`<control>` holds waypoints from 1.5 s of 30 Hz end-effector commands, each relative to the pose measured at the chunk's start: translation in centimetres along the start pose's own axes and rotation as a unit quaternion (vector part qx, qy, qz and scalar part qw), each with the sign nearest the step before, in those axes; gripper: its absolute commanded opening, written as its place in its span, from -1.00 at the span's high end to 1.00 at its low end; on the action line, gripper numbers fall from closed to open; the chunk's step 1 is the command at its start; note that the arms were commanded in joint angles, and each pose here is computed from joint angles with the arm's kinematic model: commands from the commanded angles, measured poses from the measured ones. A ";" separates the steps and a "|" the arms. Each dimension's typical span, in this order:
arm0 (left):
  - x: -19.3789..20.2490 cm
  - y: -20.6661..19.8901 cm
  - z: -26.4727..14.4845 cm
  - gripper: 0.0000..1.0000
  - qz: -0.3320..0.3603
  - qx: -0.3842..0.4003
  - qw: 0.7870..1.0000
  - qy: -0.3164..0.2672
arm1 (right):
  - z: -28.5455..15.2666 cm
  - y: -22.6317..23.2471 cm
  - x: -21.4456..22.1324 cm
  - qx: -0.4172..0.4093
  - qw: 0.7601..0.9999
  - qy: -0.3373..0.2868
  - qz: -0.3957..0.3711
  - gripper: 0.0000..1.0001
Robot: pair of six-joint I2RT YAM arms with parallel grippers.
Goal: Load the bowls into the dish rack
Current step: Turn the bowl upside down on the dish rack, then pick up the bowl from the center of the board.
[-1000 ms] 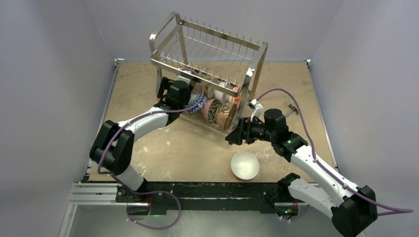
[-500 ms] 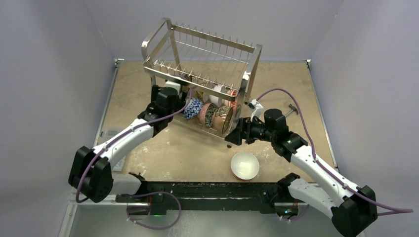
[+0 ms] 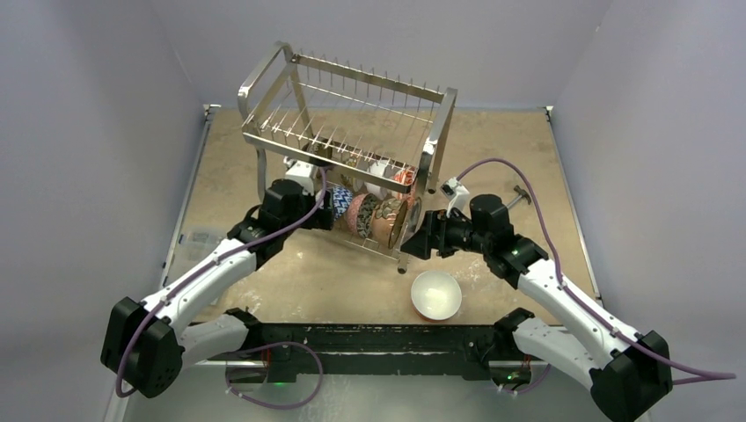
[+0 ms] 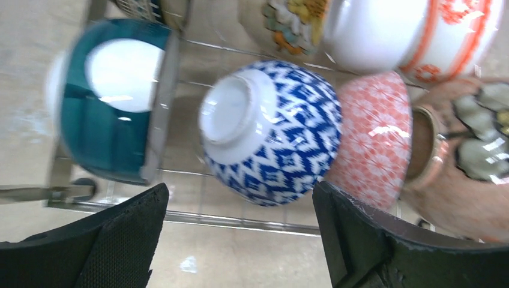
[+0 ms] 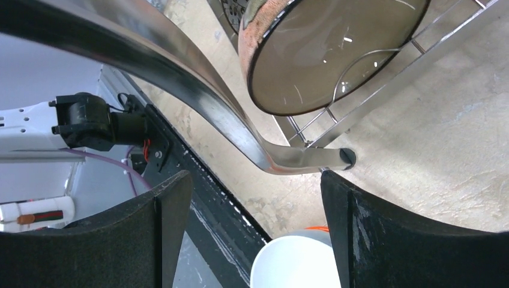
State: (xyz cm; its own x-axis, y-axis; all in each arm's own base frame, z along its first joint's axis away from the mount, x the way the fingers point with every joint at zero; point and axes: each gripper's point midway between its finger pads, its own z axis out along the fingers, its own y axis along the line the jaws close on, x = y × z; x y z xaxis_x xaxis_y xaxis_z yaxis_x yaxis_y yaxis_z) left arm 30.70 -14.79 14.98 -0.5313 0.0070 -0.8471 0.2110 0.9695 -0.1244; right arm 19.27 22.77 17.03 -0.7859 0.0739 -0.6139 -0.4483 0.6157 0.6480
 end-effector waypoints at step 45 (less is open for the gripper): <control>0.9 -11.3 -8.7 -0.64 -0.220 0.378 0.898 -0.052 | -5.6 -8.4 12.9 0.241 0.940 0.095 0.221 1.00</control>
State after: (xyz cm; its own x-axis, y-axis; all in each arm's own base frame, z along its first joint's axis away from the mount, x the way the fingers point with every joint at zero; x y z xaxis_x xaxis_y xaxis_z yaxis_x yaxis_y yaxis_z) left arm 20.37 -22.87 16.54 -0.6723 -0.3642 -0.6445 0.4497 0.4908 -0.7463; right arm 10.12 12.98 5.19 -0.9314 0.2921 -0.2169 0.1646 0.8700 0.4648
